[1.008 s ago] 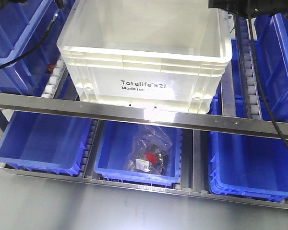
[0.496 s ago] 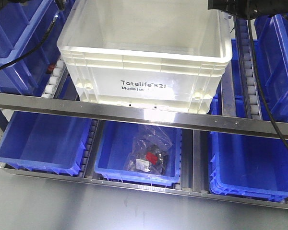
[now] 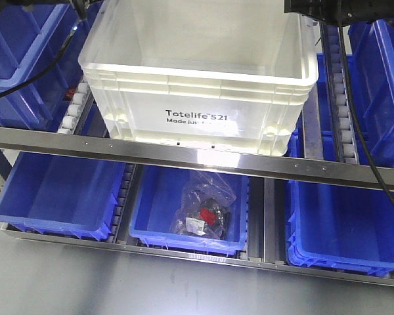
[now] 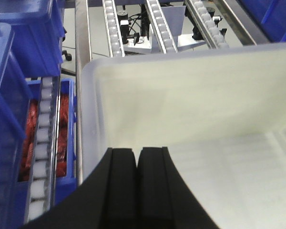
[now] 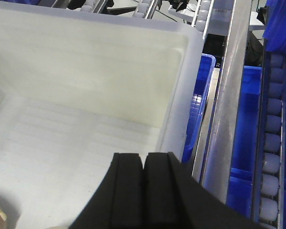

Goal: Place moving items into box and shelve
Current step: 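Open both grippers and release the tote on the shelf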

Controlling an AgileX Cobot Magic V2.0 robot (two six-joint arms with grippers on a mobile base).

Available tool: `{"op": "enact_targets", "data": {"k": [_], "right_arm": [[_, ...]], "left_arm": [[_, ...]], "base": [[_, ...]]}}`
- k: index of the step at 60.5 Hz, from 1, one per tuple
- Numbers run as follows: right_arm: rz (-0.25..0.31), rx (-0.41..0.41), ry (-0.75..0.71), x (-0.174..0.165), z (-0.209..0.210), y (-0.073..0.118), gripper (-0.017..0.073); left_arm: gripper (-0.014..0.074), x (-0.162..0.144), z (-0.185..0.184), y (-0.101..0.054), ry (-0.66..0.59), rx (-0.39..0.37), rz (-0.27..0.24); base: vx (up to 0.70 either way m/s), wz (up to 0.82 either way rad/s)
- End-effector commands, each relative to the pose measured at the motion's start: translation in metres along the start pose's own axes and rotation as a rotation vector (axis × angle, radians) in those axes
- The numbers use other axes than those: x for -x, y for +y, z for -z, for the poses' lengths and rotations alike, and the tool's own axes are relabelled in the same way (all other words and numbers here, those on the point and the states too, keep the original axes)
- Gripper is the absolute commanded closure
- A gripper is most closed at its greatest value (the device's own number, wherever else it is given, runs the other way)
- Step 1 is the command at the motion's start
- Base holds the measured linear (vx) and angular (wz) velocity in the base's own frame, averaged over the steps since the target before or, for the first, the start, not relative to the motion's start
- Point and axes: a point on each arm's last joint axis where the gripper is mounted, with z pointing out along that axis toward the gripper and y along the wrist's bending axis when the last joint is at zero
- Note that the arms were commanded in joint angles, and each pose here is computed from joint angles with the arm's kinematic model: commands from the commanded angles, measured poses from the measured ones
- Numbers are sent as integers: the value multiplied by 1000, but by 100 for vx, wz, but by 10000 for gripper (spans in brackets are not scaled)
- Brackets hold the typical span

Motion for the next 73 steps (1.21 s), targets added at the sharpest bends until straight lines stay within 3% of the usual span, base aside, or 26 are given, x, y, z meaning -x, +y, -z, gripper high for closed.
{"op": "enact_targets", "data": {"k": [1,15,19,28,48,62,73], "right_arm": [[14,-6,-160,30,30,1,568],[14,-6,-160,30,30,1,568],[14,-6,-160,30,30,1,568],[14,-6,-160,30,30,1,568],[14,-6,-159,30,30,1,568],[14,-6,-159,30,30,1,568],[14,-6,-159,30,30,1,568]], "left_arm": [[600,34,50,-1,-217,21,-12],[600,-23,106,0,-416,79,-2],[600,-44,134,0,-476,98,-21],[600,-102,187,-2,-473,119,-72],[600,-179,288,-8,-559,130,-104],[600,-245,305,-6,-491,191,-91],[600,-293,302,-2,-495,255,-3]], "base": [[0,0],[0,0],[0,0],[0,0],[0,0],[0,0],[0,0]]}}
